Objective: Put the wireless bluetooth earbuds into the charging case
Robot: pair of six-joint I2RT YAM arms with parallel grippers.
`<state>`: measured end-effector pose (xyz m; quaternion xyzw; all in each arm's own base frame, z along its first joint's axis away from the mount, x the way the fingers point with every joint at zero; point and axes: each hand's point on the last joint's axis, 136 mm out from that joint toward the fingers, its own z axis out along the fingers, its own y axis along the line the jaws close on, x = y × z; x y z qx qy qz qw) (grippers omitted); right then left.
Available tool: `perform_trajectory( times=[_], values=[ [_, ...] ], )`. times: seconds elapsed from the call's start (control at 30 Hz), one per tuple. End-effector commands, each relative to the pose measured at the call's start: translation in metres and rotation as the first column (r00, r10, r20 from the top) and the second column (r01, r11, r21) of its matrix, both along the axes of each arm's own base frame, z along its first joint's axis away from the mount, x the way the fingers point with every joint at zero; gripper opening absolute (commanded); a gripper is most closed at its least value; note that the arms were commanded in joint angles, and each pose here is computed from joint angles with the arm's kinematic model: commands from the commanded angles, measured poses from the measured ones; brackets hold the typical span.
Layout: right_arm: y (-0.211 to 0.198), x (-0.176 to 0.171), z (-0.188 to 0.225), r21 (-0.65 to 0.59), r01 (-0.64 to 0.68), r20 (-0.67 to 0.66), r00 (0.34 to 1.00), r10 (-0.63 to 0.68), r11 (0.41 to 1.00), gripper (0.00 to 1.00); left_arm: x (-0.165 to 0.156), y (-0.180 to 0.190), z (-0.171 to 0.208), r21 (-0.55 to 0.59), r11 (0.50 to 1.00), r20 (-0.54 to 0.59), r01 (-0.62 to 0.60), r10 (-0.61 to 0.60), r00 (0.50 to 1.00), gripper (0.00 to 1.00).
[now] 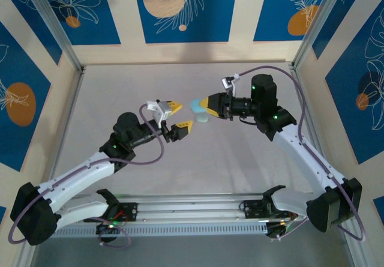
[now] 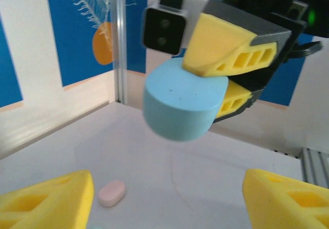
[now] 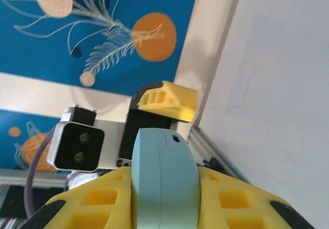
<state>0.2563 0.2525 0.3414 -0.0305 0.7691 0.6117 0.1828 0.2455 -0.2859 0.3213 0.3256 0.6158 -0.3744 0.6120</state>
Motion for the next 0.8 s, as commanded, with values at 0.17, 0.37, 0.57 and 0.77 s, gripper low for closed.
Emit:
perform_trajectory(
  times=[0.17,0.37,0.57,0.77],
  values=[
    [-0.042,0.024,-0.087,-0.256,0.217,-0.031,0.972,-0.233,0.942,0.23,0.030,0.038,0.000,0.089,0.960,-0.189,-0.265,0.277,0.942,0.79],
    [-0.037,0.027,-0.156,-0.327,0.128,-0.181,0.964,-0.196,0.936,0.23,0.039,0.048,-0.011,0.135,0.940,-0.262,-0.314,0.340,0.903,0.79],
    [-0.017,0.030,-0.206,-0.363,0.032,-0.269,0.953,-0.137,0.931,0.23,0.044,0.060,-0.018,0.146,0.919,-0.285,-0.365,0.393,0.874,0.80],
    [0.007,0.039,-0.246,-0.371,-0.026,-0.345,0.932,-0.112,0.928,0.23,0.045,0.064,-0.019,0.144,0.915,-0.286,-0.376,0.402,0.870,0.81]
  ],
)
